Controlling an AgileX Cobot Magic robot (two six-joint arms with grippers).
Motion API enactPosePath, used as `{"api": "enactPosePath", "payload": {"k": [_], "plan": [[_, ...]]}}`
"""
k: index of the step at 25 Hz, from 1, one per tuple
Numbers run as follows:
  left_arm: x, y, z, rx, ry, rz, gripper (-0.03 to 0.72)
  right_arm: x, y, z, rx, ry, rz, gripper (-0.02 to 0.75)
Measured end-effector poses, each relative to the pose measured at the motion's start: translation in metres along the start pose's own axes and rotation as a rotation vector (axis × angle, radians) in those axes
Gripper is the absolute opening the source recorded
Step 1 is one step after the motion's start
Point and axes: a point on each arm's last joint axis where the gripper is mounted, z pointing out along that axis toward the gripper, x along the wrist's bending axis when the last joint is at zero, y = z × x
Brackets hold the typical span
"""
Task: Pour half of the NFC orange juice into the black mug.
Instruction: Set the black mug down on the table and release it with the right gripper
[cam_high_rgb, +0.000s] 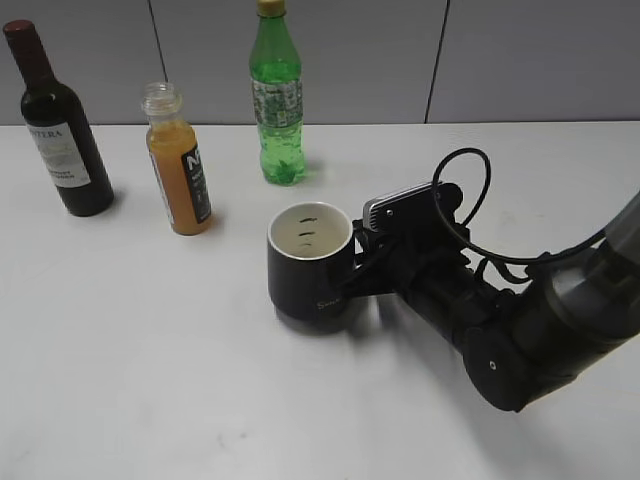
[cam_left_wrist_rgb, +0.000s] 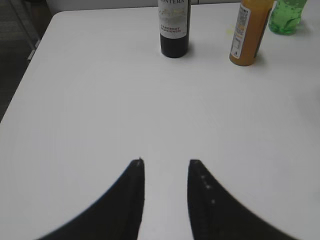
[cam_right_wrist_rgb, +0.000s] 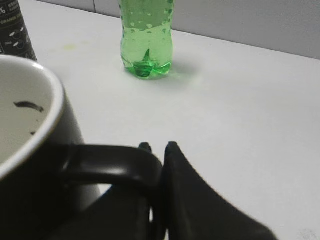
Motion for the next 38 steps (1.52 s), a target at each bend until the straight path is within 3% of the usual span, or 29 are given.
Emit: {"api": "enactPosePath", "payload": {"k": [7,21,24,33,38], "plan": [[0.0,0.0,0.0,0.0,0.0,0.0,0.238,0.005,-0.001,0.0,0.0,0.04,-0.008,0.039],[0.0,0.0,0.0,0.0,0.0,0.0,0.238,0.003,-0.012,-0.007,0.031,0.037,-0.006,0.096],[0.0,0.0,0.0,0.0,0.0,0.0,0.238,0.001,-0.014,-0.011,0.034,0.035,-0.008,0.153],[0.0,0.0,0.0,0.0,0.0,0.0,0.237,-0.003,-0.02,-0.02,0.054,0.015,-0.008,0.451],[0.0,0.0,0.0,0.0,0.0,0.0,0.237,-0.006,-0.021,-0.03,0.065,0.008,-0.011,0.561]]}}
